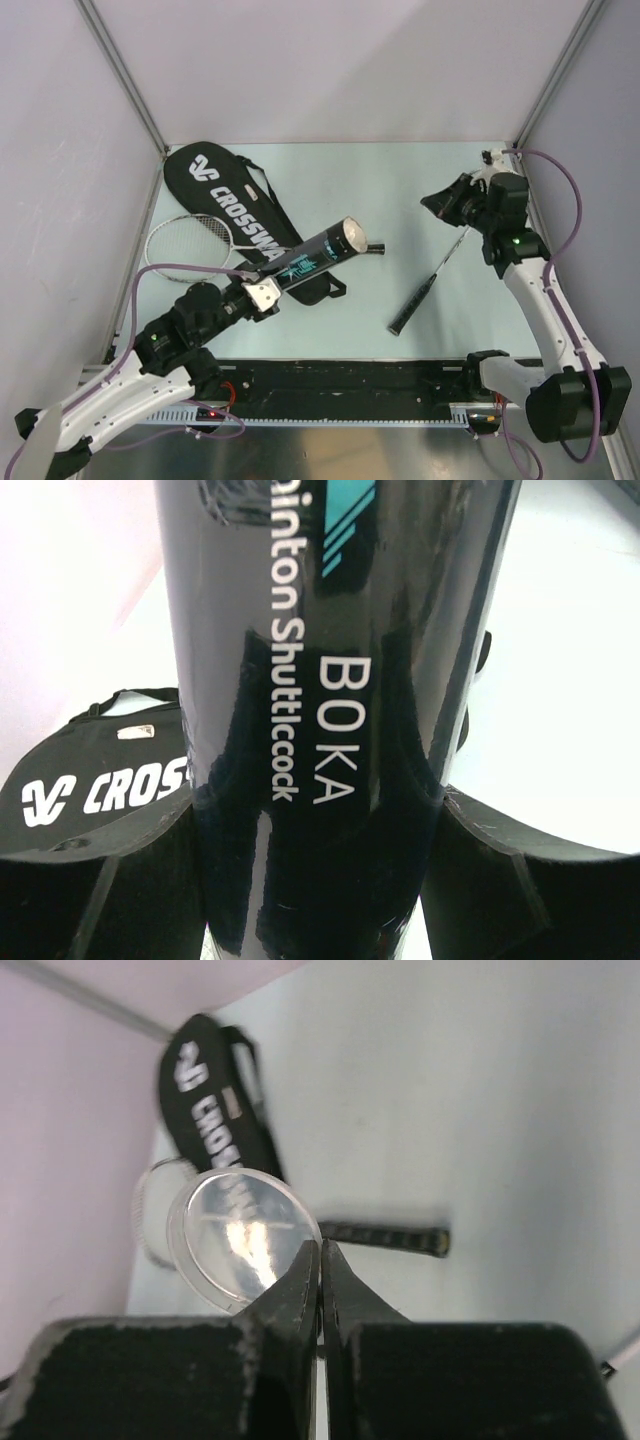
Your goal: Pack up the badminton gear
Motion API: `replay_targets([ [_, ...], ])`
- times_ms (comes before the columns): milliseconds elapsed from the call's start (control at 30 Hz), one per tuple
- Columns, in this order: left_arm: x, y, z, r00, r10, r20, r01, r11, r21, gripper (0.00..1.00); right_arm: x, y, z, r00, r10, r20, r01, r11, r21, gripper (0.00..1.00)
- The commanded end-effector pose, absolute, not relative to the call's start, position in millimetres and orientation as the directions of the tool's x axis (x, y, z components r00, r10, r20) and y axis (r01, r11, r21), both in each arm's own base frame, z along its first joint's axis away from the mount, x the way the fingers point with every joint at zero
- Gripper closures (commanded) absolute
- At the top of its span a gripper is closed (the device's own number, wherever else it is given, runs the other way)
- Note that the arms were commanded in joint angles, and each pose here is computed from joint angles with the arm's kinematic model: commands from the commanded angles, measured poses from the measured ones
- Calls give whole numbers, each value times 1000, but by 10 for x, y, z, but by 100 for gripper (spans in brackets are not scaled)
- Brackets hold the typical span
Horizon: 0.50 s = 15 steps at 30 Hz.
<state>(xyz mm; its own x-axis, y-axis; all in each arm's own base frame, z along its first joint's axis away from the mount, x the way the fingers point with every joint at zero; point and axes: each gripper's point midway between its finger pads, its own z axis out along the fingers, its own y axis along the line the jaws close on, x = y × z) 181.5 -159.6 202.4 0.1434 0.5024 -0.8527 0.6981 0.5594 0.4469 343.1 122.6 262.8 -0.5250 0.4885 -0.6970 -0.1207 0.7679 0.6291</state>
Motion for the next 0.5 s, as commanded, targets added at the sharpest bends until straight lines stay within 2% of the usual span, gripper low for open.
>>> replay_targets([
  [0, 1866, -1653, 2198, 233, 505, -831, 675, 531, 512, 50, 3006, 1573, 3142, -563, 401, -723, -442, 593, 673, 100],
  [200, 1902, -1679, 2168, 262, 554, -790, 674, 481, 561, 50, 2463, 1806, 3553, -543, 317, -778, -662, 409, 628, 100],
  [467, 1934, -1753, 2183, 269, 575, -773, 688, 447, 572, 51, 1923, 2127, 3692, -532, 225, -816, -775, 257, 577, 100],
])
